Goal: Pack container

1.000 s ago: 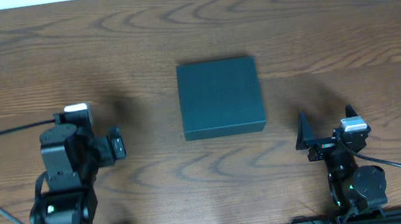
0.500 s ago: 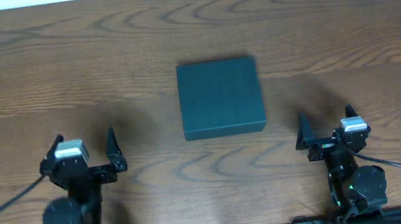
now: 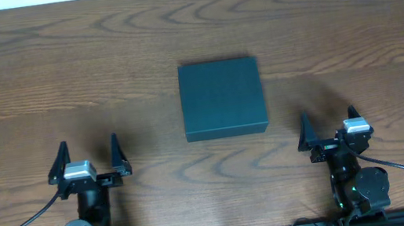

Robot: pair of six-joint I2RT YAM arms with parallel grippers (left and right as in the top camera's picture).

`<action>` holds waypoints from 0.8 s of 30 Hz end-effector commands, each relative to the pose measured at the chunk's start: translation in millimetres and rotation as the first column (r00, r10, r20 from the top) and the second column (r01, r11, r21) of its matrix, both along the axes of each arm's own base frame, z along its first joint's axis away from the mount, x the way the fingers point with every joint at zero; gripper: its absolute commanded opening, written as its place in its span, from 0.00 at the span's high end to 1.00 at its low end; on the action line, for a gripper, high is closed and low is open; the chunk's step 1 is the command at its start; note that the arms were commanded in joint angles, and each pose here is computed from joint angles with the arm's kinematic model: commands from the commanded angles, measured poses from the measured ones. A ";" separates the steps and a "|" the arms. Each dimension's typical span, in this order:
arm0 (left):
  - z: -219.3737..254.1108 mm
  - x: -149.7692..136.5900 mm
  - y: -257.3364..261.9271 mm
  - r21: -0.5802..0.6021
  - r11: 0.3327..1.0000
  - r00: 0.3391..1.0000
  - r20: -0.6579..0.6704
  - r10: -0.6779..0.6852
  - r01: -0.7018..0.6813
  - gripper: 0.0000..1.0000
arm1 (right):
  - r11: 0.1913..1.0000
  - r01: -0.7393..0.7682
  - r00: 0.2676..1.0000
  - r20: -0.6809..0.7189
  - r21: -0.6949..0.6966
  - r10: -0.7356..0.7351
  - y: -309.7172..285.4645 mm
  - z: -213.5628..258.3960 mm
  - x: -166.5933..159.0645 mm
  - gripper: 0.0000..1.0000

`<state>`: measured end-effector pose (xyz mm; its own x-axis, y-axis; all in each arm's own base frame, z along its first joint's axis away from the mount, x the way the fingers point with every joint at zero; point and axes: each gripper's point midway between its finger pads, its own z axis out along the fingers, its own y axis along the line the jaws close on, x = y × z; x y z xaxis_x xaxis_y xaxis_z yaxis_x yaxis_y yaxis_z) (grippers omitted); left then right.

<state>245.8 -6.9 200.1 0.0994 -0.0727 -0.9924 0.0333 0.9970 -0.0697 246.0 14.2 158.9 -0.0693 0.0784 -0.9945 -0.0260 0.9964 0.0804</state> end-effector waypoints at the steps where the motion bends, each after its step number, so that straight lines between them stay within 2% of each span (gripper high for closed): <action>1: -13.4 0.1 -9.7 0.007 0.999 0.998 -0.052 -0.037 0.037 0.01 | 1.000 0.004 1.000 0.001 -0.005 -0.004 -1.1 -0.3 -0.3 0.01; 6: -63.2 -5.0 -31.4 -0.030 0.990 0.957 -0.253 -0.143 0.140 0.02 | 1.000 0.004 1.000 0.001 -0.005 -0.004 -1.1 -0.3 -0.3 0.01; 24: -60.8 -7.2 -43.7 -0.044 0.978 0.947 -0.245 -0.208 0.203 0.01 | 1.000 0.004 1.000 0.001 -0.005 -0.004 -1.1 -0.3 -0.3 0.01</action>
<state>241.7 -41.9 153.1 -0.1163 -0.0808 -0.9899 0.1748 0.9795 -0.1005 246.0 14.2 158.9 -0.0694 0.0784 -0.9945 -0.0263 0.9964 0.0804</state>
